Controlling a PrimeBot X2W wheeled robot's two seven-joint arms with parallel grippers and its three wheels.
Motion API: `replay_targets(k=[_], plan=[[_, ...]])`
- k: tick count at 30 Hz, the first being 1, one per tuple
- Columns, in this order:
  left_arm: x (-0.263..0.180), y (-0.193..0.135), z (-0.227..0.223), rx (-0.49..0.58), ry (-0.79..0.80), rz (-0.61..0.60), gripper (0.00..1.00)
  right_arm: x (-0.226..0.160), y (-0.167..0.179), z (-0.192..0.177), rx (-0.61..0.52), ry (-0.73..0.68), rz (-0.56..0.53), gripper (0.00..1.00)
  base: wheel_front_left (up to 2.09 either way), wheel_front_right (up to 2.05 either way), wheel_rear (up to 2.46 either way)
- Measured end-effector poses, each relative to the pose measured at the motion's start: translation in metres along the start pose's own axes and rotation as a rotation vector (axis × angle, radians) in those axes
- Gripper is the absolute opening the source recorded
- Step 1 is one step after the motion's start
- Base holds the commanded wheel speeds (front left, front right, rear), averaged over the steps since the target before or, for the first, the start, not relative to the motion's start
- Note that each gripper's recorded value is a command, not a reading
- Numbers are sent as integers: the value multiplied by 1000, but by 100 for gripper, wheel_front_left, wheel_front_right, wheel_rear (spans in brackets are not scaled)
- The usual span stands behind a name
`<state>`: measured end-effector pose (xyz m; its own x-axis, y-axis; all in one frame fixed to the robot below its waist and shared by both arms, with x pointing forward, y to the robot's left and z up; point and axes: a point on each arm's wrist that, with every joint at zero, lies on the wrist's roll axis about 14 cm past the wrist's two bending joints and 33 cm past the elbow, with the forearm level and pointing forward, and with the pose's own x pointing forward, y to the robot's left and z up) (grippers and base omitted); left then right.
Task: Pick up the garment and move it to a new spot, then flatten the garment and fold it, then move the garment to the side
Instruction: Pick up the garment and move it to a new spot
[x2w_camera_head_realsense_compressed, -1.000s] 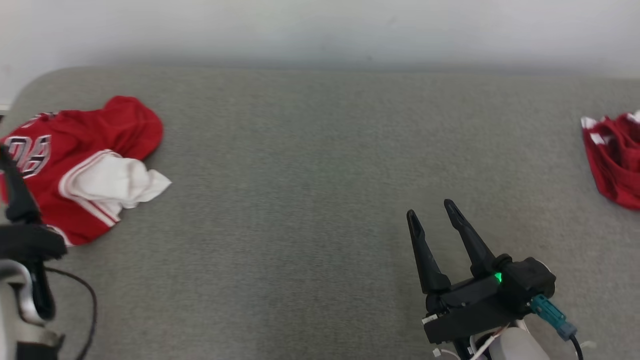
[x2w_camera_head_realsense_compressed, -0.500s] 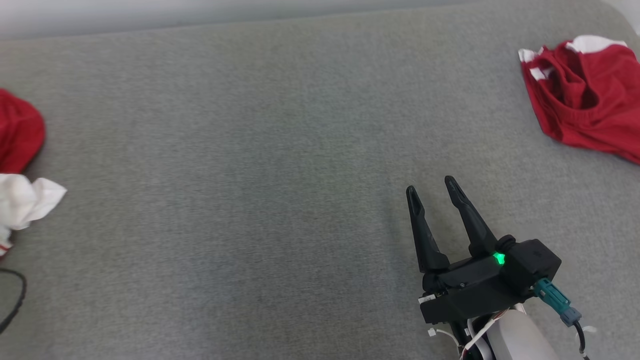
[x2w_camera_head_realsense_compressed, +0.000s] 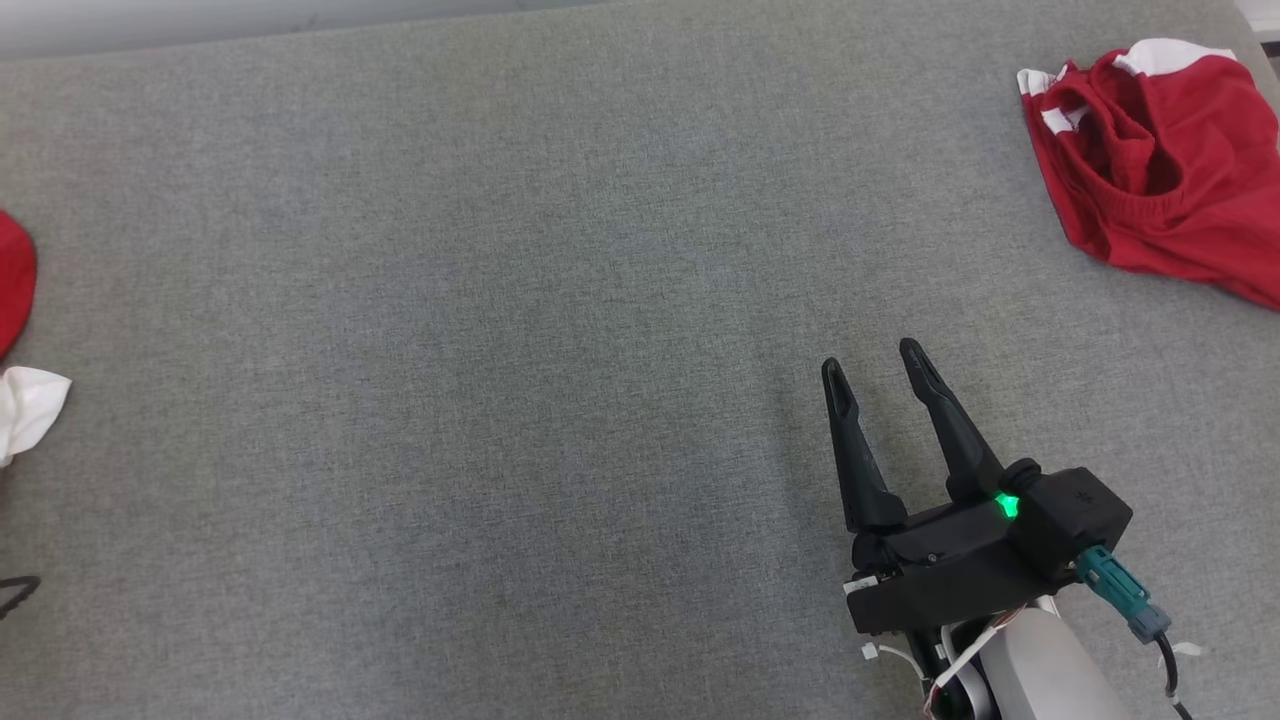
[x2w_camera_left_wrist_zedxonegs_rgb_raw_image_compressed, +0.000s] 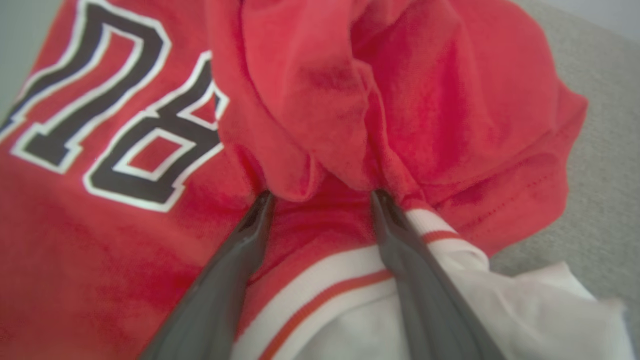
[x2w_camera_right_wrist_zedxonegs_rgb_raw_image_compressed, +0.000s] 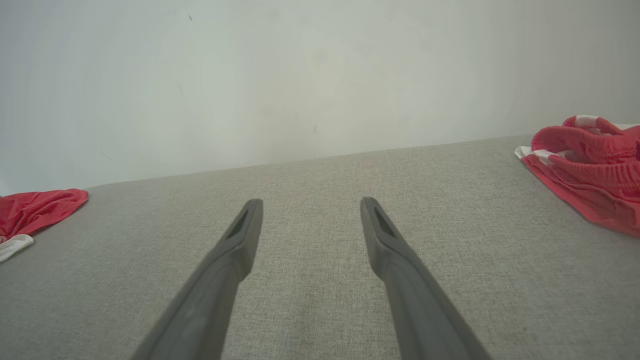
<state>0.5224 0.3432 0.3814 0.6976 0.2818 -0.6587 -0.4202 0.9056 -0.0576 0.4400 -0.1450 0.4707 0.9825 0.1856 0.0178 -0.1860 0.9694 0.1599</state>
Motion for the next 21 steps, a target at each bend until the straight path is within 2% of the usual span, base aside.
replay_targets(k=[4, 5, 7, 13, 19, 21], plan=[[-2, -3, -1, -8, 19, -3, 100, 0, 1, 1, 0, -1, 4, 100, 0, 0, 0], [-2, -4, -2, -8, 25, -5, 46, 0, 2, 1, 0, -1, 4, 100, 0, 0, 0], [-4, -6, 0, -6, 18, -7, 0, 0, 2, 1, 0, -2, 6, 100, 0, 0, 0], [-16, -9, 33, 17, -135, -29, 0, -1, 2, 4, -2, -9, 6, 100, 0, 0, 0], [-45, -10, 101, 21, -396, -52, 0, -3, 9, 10, 1, -21, 21, 100, 0, 0, 0], [-68, -24, 138, 35, -531, -93, 0, -5, 12, 12, 2, -26, 26, 100, 0, 0, 0]])
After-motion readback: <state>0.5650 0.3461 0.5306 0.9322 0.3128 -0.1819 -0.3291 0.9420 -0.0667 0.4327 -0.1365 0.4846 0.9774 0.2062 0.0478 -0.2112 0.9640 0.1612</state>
